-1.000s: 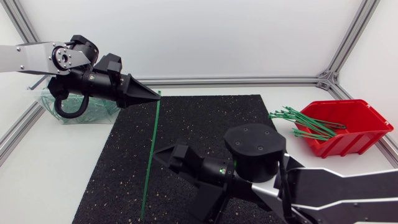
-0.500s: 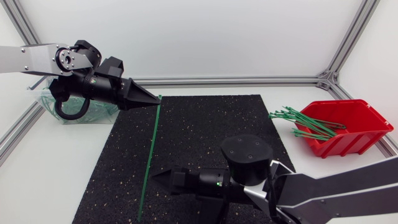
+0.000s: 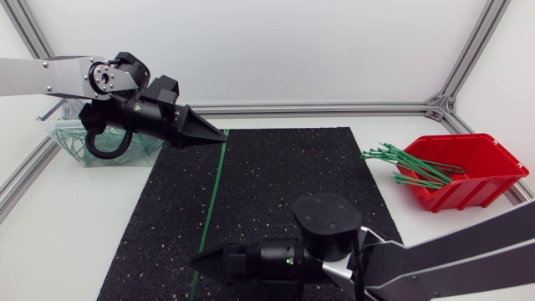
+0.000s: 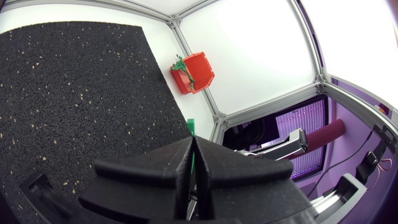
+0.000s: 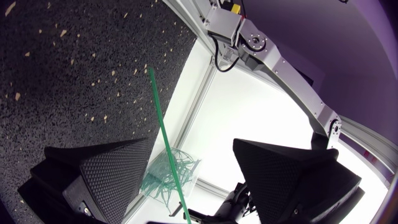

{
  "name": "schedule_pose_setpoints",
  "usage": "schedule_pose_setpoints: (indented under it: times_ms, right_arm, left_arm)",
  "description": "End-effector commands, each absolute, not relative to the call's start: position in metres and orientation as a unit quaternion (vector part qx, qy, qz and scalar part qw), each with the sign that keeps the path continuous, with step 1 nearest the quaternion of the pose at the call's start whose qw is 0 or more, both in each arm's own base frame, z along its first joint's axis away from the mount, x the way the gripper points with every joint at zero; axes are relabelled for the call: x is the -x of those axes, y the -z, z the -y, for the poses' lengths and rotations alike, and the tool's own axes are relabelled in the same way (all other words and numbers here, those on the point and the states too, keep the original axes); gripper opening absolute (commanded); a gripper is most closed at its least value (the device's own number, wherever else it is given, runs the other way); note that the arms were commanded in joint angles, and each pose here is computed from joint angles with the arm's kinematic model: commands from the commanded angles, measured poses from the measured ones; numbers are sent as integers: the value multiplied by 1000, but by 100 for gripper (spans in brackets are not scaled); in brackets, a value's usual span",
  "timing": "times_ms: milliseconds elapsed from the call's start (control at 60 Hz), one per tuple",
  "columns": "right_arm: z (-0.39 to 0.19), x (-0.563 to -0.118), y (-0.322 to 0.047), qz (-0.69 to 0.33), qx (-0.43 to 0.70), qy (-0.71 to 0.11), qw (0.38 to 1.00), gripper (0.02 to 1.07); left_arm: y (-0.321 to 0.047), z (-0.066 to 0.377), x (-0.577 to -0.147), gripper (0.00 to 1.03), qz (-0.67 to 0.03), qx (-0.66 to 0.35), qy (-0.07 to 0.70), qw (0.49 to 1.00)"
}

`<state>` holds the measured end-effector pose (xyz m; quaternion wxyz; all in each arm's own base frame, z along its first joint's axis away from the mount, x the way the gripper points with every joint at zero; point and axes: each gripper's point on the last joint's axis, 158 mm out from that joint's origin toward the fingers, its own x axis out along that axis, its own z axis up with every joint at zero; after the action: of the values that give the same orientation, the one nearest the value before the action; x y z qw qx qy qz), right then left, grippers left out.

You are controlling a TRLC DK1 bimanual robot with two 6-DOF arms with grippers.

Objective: Take a green cable tie from the red box, thread the tail through the head to close it, then place it in the transparent bin on the left.

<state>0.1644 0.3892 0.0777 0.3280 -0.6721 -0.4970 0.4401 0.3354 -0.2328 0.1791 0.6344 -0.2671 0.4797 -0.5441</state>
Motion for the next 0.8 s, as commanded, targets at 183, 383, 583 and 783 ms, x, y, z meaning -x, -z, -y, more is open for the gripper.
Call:
schedule_pose_setpoints:
  times_ms: [183,383,583,783]
  right_arm:
    - [-399,-159,-62,511,667,-449,306,99]
    - [-411,-154,-57,515,663,-454,299,96]
    - [-415,-156,-50,513,662,-458,297,84]
    - [-418,-155,-49,515,659,-460,296,54]
  left_arm:
    - [-181,235,-334,3,-479,265,552,629]
    - [-182,237,-332,3,-479,263,554,628]
    - [-183,236,-332,3,-478,263,554,629]
    - [-184,236,-332,3,-478,265,553,629]
